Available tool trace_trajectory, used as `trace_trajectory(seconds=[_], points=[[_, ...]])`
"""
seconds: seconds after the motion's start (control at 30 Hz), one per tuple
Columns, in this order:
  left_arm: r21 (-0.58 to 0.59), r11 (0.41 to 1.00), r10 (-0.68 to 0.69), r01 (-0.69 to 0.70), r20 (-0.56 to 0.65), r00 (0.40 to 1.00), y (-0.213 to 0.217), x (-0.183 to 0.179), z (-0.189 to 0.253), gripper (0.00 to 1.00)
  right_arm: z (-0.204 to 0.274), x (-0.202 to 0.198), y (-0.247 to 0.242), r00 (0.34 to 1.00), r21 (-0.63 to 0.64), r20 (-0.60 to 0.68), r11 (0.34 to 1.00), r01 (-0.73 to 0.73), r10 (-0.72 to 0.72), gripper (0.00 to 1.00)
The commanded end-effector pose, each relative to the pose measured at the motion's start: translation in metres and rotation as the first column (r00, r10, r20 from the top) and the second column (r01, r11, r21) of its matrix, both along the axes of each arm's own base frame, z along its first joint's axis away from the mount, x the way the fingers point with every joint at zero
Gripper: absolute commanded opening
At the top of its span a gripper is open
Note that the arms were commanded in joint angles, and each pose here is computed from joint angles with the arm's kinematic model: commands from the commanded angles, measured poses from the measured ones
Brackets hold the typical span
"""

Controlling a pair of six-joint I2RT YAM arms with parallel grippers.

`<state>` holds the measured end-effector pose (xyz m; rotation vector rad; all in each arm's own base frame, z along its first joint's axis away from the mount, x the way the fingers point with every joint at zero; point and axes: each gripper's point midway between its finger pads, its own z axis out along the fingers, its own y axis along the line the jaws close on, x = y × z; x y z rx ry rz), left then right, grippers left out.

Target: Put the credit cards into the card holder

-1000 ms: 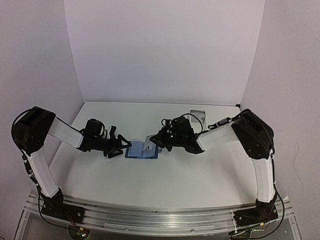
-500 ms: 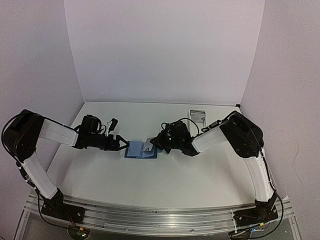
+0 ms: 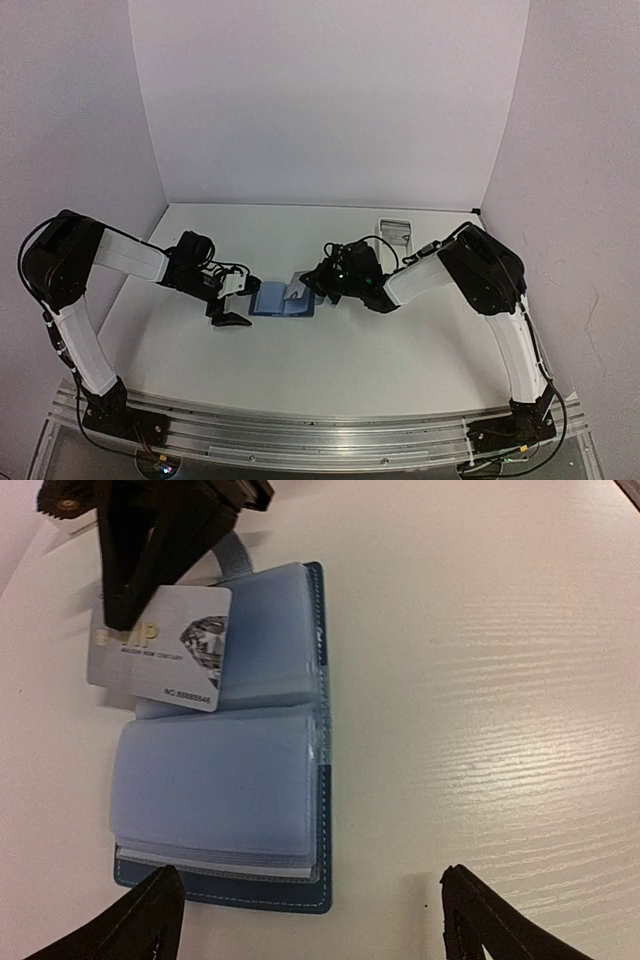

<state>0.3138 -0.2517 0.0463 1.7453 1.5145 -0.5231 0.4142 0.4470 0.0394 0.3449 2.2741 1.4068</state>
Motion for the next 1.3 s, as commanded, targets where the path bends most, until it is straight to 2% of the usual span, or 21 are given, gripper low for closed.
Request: trace_trajectory(seconds=[0.0,0.27,0.47,0.63,0.87,1.1,1.27], points=[[0.062,0.982,-0.186,0.180,0.124,0.975,-0.011,0.006,-0.003,0.88,0.000,0.007,0.006,1.000,0.035,0.023,0.999,-0.001,0.001,0.00],[0.117,0.971,-0.213,0.208,0.038,0.976,-0.004,-0.008,-0.024,0.77,-0.007,0.009,0.009,1.000,0.067,0.015,0.998,0.000,-0.001,0.00],[0.162,0.969,-0.186,0.188,-0.031,0.982,0.002,-0.012,-0.039,0.66,-0.001,0.011,0.015,0.999,0.091,0.038,0.996,-0.015,0.012,0.00],[0.197,0.964,-0.168,0.179,-0.069,0.983,0.007,-0.013,-0.046,0.64,0.013,0.011,0.018,0.998,0.112,0.061,0.993,-0.035,0.029,0.00],[0.254,0.951,-0.131,0.174,-0.179,0.975,0.013,-0.018,-0.054,0.63,0.035,0.006,0.019,0.993,0.133,0.104,0.989,-0.066,0.053,0.00],[0.263,0.949,-0.124,0.176,-0.203,0.971,0.015,-0.023,-0.057,0.61,0.020,0.014,0.013,0.996,0.110,0.087,0.994,-0.003,-0.007,0.00],[0.267,0.947,-0.124,0.178,-0.207,0.970,0.016,-0.025,-0.058,0.61,0.010,0.017,0.022,0.998,0.119,0.070,0.993,-0.011,0.002,0.00]])
